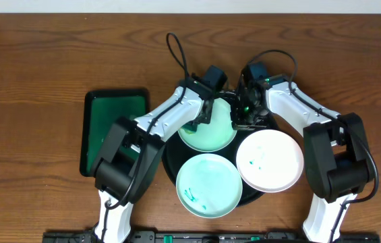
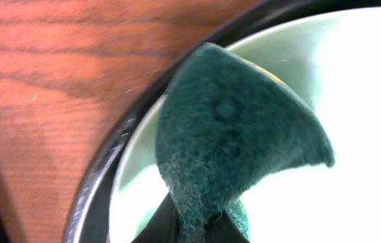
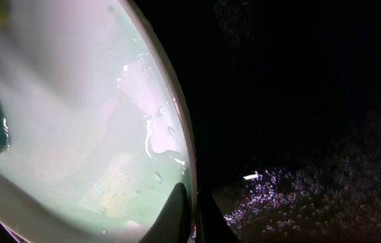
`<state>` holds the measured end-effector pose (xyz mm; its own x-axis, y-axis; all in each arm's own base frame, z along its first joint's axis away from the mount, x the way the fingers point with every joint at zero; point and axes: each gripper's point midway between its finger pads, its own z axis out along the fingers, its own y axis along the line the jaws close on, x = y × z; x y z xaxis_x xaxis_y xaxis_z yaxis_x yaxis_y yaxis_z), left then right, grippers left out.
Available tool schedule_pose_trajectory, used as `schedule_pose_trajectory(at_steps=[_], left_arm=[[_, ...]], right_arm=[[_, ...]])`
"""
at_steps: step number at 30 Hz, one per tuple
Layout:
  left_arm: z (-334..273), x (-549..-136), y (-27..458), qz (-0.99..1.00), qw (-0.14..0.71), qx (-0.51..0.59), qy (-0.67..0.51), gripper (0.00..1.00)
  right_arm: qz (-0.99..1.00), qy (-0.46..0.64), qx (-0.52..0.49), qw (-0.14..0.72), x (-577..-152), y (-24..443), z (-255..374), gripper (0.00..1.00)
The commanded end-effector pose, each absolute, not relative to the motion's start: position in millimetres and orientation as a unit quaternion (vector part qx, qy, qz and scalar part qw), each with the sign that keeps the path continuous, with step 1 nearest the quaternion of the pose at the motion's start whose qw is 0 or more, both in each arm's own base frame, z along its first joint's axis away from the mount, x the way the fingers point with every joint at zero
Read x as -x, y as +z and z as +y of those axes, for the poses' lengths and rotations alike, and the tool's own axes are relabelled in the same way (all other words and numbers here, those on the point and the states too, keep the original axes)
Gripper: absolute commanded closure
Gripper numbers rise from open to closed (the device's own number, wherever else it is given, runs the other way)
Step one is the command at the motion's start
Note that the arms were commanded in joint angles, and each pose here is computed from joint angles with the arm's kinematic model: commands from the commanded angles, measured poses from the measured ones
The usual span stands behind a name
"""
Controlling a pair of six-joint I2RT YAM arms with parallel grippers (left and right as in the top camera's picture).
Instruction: Clean dirty plates on tray and stack at the side
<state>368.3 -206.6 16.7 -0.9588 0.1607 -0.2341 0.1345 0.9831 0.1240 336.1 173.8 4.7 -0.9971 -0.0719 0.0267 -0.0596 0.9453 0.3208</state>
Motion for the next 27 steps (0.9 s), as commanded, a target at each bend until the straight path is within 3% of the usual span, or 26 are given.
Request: schedule_pose_trajectory(at_steps=[1, 15, 27], left_arm=[[-246, -360, 5, 0.988, 0.104, -0.114, -0.008, 0.93], [-296, -342, 15, 0.978, 0.060, -0.138, -0.146, 0.93], [-308, -291, 23, 0.966, -0.061, -0.125, -0.218, 0.93]], right_arm=[[-0.991, -0.129, -0.040, 0.017, -338, -4, 159, 0.99], [-0.991, -0.129, -0.040, 0.018, -337, -4, 158, 0.99], [-0.991, -0.129, -0.040, 0.018, -337, -4, 158, 0.99]])
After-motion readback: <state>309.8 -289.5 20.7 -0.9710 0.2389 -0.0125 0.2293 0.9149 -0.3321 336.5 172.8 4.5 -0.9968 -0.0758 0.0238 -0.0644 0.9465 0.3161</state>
